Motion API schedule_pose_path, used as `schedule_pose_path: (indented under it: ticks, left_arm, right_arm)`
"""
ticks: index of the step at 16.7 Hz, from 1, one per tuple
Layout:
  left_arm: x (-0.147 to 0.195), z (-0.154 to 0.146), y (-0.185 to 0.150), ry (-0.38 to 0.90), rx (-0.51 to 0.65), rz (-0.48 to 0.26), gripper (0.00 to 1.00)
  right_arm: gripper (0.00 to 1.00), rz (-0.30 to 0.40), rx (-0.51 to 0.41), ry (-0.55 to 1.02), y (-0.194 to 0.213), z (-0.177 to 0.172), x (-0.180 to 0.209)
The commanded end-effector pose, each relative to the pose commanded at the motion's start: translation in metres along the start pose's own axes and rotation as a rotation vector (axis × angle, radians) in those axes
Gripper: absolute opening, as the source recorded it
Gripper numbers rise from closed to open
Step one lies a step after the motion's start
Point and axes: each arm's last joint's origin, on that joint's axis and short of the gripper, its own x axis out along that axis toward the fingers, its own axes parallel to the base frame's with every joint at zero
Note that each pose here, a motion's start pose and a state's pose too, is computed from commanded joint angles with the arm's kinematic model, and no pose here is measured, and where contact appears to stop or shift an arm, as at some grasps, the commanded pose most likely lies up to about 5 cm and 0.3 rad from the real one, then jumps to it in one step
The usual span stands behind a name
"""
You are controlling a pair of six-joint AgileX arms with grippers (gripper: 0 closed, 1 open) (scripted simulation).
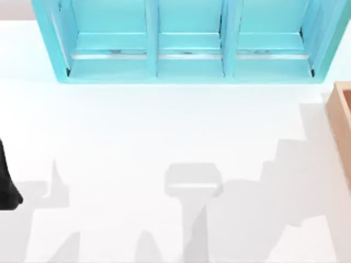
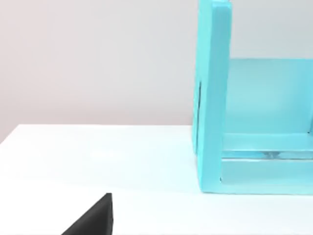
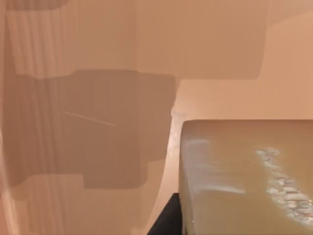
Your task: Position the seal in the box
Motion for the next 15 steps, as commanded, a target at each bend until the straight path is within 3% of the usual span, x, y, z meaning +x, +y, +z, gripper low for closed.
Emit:
schedule_pose_path:
  ticks: [4, 15]
  left_arm:
    - [0.0000, 0.0000, 0.0000, 0.000, 0.000, 0.000, 1.00]
    - [0.0000, 0.0000, 0.0000, 0.000, 0.000, 0.000, 1.00]
  right_arm:
    - [0.00, 0.000, 0.000, 0.001, 0.0000, 0.0000, 0.0006]
    - [0.83, 0.000, 0.000, 0.001, 0.0000, 0.0000, 0.0006]
